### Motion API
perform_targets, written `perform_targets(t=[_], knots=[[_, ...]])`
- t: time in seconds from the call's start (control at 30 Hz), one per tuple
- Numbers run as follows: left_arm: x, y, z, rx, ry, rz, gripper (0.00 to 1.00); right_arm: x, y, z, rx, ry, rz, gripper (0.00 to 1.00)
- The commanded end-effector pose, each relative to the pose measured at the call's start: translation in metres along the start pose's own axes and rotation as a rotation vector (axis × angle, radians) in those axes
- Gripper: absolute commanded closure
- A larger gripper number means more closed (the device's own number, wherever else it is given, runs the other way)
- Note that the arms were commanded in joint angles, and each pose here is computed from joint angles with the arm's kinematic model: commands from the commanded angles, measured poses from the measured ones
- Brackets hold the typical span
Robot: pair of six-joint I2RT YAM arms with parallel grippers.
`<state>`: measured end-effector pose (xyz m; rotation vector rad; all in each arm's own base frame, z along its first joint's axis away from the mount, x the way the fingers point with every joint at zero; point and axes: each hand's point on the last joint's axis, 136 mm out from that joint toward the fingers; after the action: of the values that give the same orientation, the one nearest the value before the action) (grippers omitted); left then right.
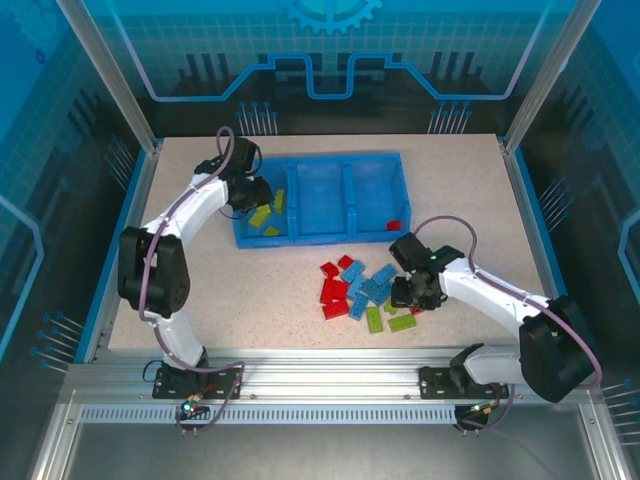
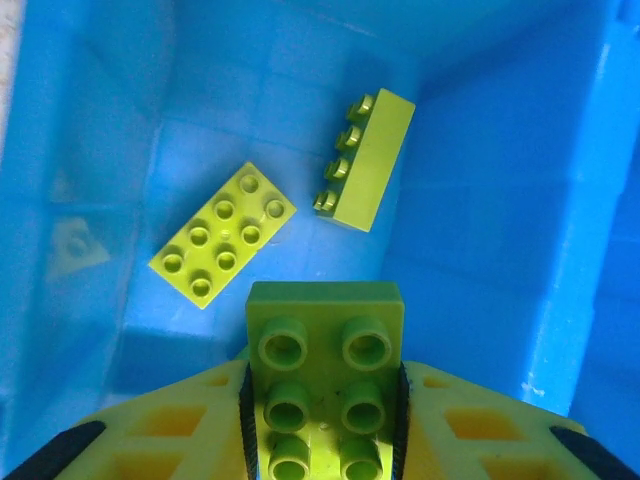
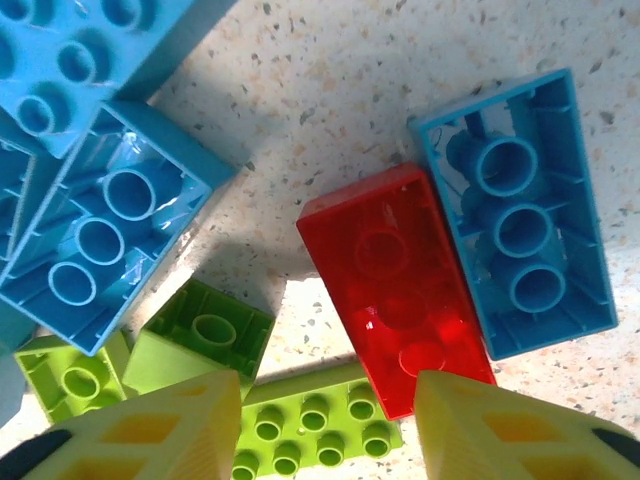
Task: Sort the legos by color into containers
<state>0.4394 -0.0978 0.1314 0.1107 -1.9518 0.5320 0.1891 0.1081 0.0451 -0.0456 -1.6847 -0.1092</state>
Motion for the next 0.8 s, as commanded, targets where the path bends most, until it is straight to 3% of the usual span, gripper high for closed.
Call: perform_targets(t=[0.0, 0.23, 0.37, 0.43, 0.7, 0.77], knots=[[0.001, -0.013, -0.005, -0.025, 0.021, 0.045, 0.64, -0.004, -0.002, 0.001, 0.012, 0.009, 0.057, 0.53], [-0.012, -0.014, -0.001, -0.016, 0.054, 0.050, 0.61, 0.001, -0.012, 0.008, -0.008, 0.023, 0.151, 0.54], [-0.013, -0.013, 0.001, -0.016, 0.057, 0.054, 0.55, 0.008, -0.019, 0.017, -0.051, 0.019, 0.161, 0.44], [-0.014, -0.013, 0.002, -0.017, 0.060, 0.056, 0.54, 0.007, -0.026, 0.023, -0.077, 0.023, 0.178, 0.43], [-0.010, -0.014, 0.005, -0.036, 0.060, 0.069, 0.46, 0.009, -0.031, 0.021, -0.140, -0.039, 0.110, 0.43], [-0.010, -0.014, 0.006, -0.036, 0.064, 0.074, 0.39, 0.003, -0.031, 0.019, -0.126, -0.028, 0.103, 0.43]])
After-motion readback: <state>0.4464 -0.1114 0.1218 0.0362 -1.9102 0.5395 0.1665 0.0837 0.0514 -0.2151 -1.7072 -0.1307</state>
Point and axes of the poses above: each hand's point on the last joint's axis, 136 mm out from that joint toward the fingers, its own x axis back along the fingers, its own y axis along the line the jaws close on, z = x × y
